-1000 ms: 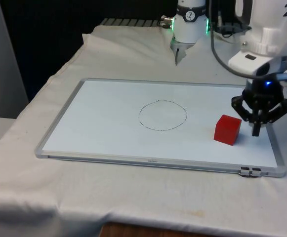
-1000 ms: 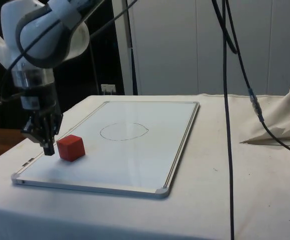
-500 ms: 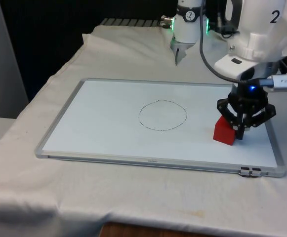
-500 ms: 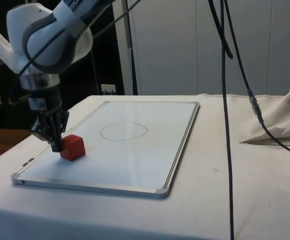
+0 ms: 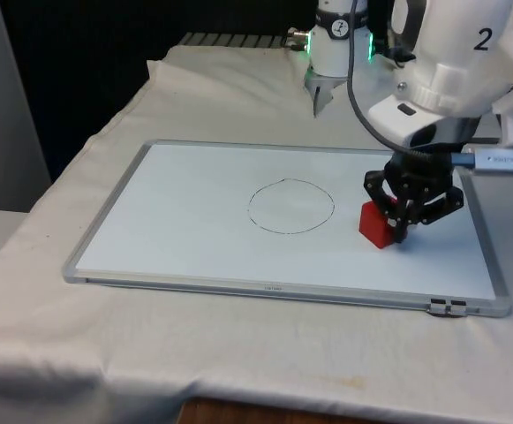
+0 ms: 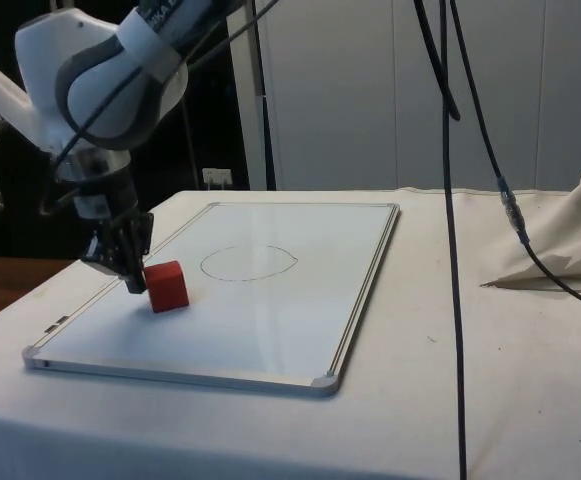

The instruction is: Push the cube into the marked area.

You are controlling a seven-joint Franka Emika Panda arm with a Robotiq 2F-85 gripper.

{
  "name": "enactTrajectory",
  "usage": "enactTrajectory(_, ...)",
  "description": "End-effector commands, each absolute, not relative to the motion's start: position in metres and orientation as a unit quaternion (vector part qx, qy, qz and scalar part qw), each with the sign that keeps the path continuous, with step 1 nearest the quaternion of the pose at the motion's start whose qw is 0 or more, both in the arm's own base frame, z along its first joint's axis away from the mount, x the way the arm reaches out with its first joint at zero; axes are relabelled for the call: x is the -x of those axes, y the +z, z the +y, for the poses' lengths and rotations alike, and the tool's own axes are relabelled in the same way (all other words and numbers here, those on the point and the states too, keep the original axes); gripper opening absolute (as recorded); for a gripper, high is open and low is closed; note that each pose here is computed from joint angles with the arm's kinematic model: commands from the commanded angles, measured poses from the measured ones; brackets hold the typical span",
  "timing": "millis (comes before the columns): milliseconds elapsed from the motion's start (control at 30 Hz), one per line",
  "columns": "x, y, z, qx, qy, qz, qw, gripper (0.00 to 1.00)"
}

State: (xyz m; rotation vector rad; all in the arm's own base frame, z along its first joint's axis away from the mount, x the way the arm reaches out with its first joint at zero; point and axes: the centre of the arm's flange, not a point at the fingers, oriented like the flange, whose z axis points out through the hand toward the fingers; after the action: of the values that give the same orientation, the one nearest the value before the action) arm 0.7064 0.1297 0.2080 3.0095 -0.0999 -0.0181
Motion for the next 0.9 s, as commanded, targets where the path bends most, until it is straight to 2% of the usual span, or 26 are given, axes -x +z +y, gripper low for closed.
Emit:
enactTrajectory(0, -0.701, 0.207, 0.131, -0.997, -0.009, -0.032, 0.074, 0.0)
enactTrajectory(333, -0.679, 0.198, 0.147, -0.996, -0.026, -0.024, 0.084, 0.0)
enactTrajectory(867, -0.646, 0.195, 0.132, -0.991, -0.051, -0.012, 0.123, 0.0)
